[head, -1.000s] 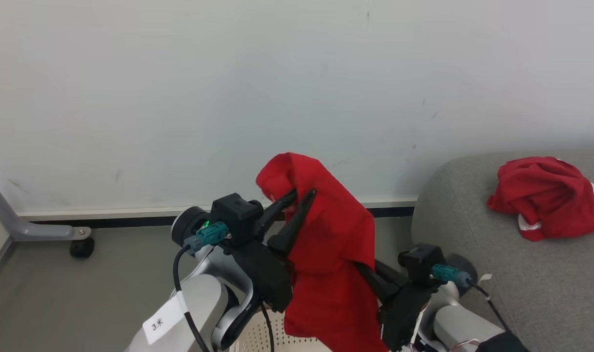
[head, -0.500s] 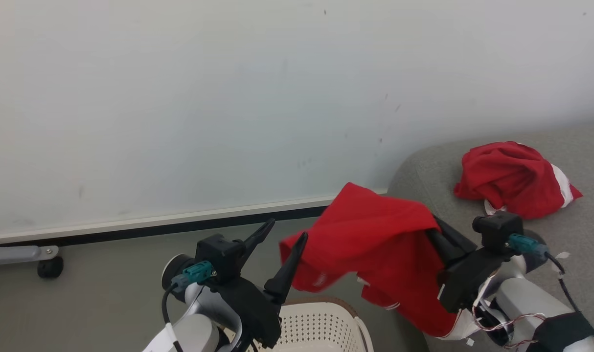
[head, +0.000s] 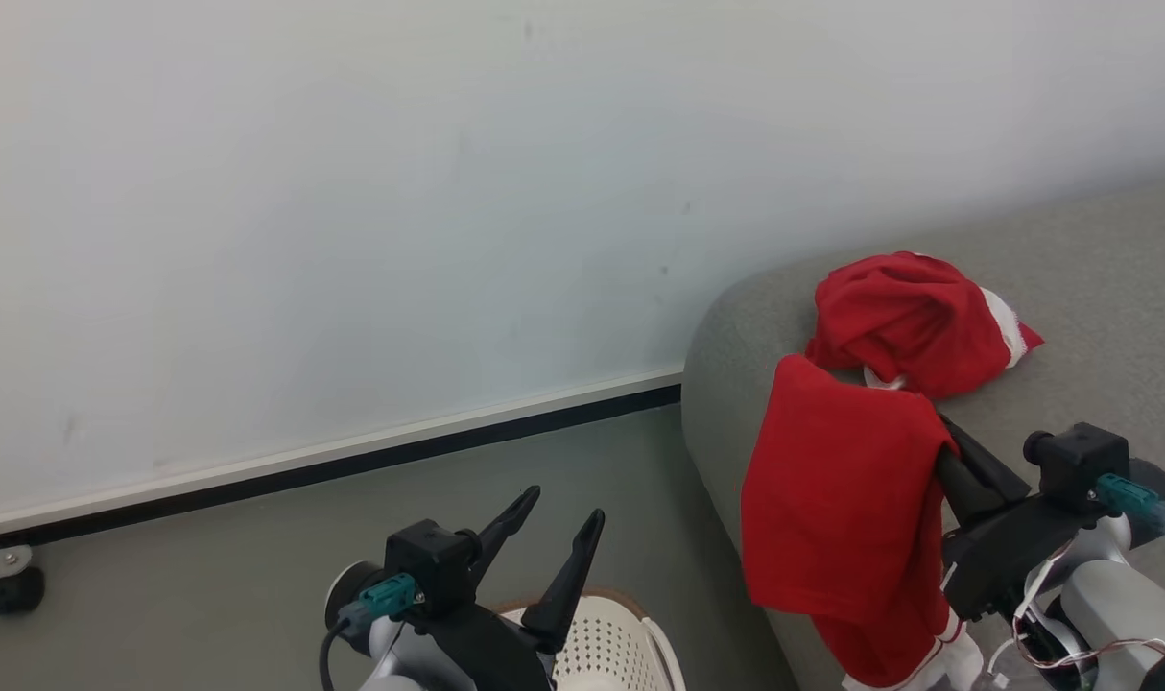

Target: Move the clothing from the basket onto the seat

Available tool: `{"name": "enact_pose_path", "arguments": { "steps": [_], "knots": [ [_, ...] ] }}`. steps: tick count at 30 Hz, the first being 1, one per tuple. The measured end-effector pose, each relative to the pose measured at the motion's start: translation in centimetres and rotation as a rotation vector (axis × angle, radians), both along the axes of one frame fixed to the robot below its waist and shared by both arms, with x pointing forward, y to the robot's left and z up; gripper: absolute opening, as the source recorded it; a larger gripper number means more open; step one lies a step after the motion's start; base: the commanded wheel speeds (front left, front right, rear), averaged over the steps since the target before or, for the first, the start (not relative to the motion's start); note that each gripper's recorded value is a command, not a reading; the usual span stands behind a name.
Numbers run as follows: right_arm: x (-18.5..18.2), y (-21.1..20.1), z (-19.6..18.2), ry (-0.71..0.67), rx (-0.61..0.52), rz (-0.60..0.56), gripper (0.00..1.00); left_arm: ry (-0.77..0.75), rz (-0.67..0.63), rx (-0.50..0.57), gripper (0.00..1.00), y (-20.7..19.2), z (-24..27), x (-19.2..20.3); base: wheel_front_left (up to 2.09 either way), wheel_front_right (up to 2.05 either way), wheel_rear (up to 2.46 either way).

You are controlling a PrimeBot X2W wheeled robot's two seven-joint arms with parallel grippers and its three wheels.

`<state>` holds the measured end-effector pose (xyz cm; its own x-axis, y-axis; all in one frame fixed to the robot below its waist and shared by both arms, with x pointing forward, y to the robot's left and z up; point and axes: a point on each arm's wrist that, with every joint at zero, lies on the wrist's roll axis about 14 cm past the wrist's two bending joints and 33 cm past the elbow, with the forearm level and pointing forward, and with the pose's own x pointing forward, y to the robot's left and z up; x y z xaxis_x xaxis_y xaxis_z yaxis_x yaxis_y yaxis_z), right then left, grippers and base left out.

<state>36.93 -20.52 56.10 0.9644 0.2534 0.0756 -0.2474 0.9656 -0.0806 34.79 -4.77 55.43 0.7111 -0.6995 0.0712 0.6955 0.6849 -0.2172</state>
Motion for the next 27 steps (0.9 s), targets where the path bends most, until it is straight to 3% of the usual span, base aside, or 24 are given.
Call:
{"name": "enact_pose_path", "arguments": {
  "steps": [17, 22, 27],
  "knots": [
    [-4.7, -5.4, 0.7, -0.048, -0.025, -0.149, 0.0, 0.032, -0.188, 0.001, 1.0, -6.3, -1.6, -3.3, 0.0, 0.0, 0.0],
    [-4.6, -6.5, 1.2, -0.054, -0.045, -0.168, 0.0, 0.051, -0.217, 0.002, 1.0, -7.1, -2.3, -3.8, 0.0, 0.0, 0.0],
    [-2.9, -6.6, 4.4, -0.128, -0.081, -0.155, 0.0, 0.062, -0.219, 0.011, 1.0, -7.1, -2.9, -3.7, 0.0, 0.0, 0.0]
  ]
}}
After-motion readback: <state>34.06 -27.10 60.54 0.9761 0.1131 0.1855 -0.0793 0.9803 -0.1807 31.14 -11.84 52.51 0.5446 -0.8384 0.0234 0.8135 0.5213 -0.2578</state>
